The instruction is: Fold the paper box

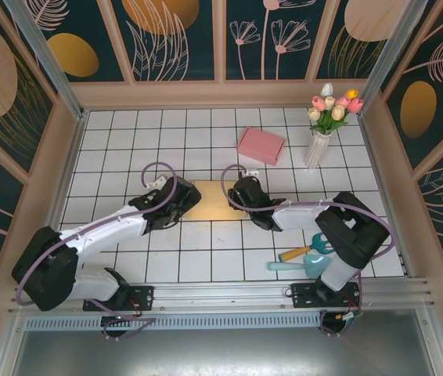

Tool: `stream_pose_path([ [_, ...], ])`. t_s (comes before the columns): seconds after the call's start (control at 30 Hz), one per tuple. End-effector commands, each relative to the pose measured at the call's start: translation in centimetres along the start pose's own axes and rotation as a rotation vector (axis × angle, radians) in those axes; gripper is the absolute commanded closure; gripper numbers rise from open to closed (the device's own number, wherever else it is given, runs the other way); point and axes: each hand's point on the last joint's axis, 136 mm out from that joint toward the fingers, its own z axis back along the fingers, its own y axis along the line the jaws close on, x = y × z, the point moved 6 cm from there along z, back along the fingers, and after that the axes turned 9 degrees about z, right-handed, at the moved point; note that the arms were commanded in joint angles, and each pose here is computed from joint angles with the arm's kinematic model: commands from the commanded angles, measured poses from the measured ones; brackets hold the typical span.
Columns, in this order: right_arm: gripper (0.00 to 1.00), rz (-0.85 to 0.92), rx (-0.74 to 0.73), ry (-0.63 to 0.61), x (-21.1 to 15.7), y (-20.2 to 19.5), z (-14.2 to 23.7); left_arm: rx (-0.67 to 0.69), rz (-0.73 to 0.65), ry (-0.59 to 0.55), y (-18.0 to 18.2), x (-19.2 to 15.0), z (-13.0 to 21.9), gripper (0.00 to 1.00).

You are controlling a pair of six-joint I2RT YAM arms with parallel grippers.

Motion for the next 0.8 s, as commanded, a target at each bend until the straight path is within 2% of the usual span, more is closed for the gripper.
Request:
stream_pose_path([
  [0.0, 0.49, 0.008, 0.005, 0.042, -1.4, -0.2, 0.4, 0.021, 0.066, 0.048, -1.3, -0.5, -0.2, 0.06],
  [0.07, 0.49, 0.004, 0.008, 0.036, -1.4, -0.2, 0.5, 0.033, 0.093, 0.062, -1.6, -0.7, -0.5, 0.05],
  [0.1, 0.49, 0.006, 0.008, 0.037, -1.5, -0.3, 0.5, 0.045, 0.107, 0.067, -1.6, -0.8, -0.8, 0.02],
  [0.3, 0.49, 0.013, 0.006, 0.031, -1.9, -0.4, 0.4, 0.148, 0.128, 0.071, -1.3, -1.2, -2.1, 0.02],
  [0.47, 0.49, 0.015, 0.011, 0.035, -2.3, -0.4, 0.1, 0.164, 0.129, 0.109, -1.5, -1.9, -3.1, 0.02],
  [0.77, 0.49, 0.018, 0.010, 0.050, -3.0, -0.5, -0.6, 0.181, 0.149, 0.113, -1.8, -2.1, -3.2, 0.01],
])
